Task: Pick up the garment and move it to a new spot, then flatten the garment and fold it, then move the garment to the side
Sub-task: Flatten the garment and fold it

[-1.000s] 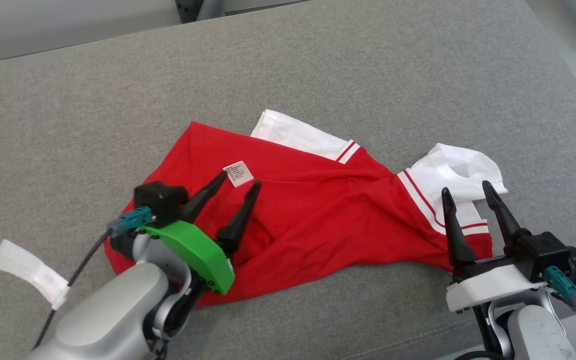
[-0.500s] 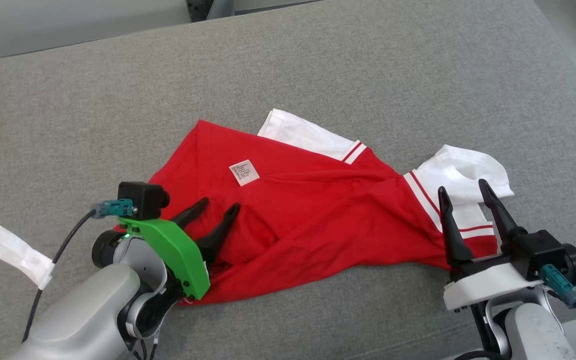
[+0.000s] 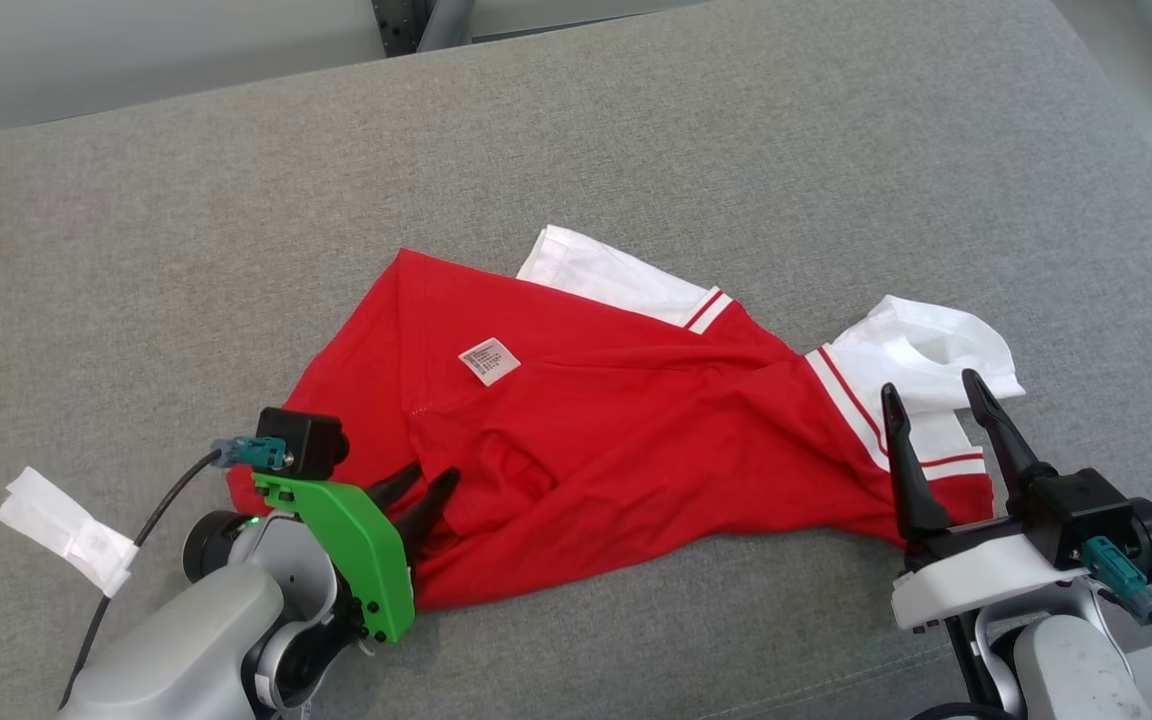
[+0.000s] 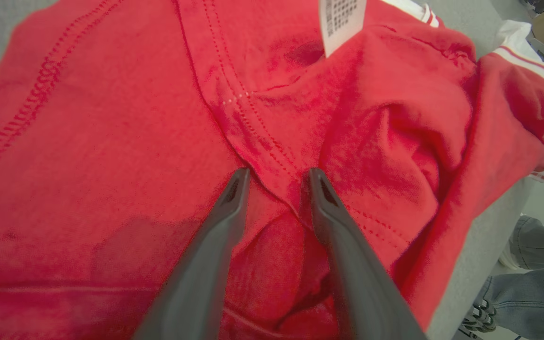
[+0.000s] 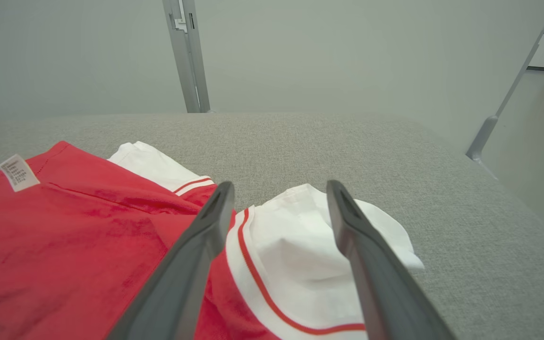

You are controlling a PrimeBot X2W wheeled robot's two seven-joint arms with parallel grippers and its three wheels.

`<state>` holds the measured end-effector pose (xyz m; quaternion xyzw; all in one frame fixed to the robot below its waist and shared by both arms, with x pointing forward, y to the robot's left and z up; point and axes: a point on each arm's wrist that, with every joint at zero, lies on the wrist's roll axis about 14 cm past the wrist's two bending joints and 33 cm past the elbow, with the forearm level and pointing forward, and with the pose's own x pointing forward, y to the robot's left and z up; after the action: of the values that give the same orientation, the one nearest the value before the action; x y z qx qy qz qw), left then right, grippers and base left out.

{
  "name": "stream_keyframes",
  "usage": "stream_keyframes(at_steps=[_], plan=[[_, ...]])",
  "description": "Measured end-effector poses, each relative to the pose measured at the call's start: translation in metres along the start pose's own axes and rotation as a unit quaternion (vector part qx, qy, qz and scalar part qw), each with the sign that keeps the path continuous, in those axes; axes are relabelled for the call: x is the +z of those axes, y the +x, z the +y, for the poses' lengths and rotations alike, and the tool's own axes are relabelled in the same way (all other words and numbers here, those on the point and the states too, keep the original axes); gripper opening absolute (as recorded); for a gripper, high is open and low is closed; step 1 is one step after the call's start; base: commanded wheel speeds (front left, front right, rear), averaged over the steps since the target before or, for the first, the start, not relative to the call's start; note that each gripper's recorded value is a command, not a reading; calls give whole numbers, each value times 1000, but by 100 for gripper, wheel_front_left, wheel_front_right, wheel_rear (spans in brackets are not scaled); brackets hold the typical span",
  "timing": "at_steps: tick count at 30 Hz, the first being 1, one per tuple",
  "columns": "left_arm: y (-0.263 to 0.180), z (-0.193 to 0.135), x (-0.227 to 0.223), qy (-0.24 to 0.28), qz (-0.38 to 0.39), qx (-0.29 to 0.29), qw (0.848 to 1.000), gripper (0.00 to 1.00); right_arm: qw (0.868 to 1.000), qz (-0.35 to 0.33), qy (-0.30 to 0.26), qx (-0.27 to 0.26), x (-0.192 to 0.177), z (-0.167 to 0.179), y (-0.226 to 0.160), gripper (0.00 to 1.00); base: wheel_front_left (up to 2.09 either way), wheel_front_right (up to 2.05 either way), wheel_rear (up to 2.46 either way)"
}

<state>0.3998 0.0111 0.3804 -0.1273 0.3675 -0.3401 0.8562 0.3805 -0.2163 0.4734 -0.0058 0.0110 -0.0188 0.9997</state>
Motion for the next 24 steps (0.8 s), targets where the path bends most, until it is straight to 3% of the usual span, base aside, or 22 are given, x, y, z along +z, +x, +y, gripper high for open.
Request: stream_keyframes(at_steps=[10,17,24], plan=[[-2,-9,2,-4,-15,-13,1000,0,1000,-4,1,8,2,5,2,100,0,0,0],[-10,-19,41,14,-102,-20,994,0,1000,0,1,4,0,3,-2,100,0,0,0],[-41,-34,60,71,-168,-23,983,0,1000,5,3,4,-4,3,-3,100,0,0,0]])
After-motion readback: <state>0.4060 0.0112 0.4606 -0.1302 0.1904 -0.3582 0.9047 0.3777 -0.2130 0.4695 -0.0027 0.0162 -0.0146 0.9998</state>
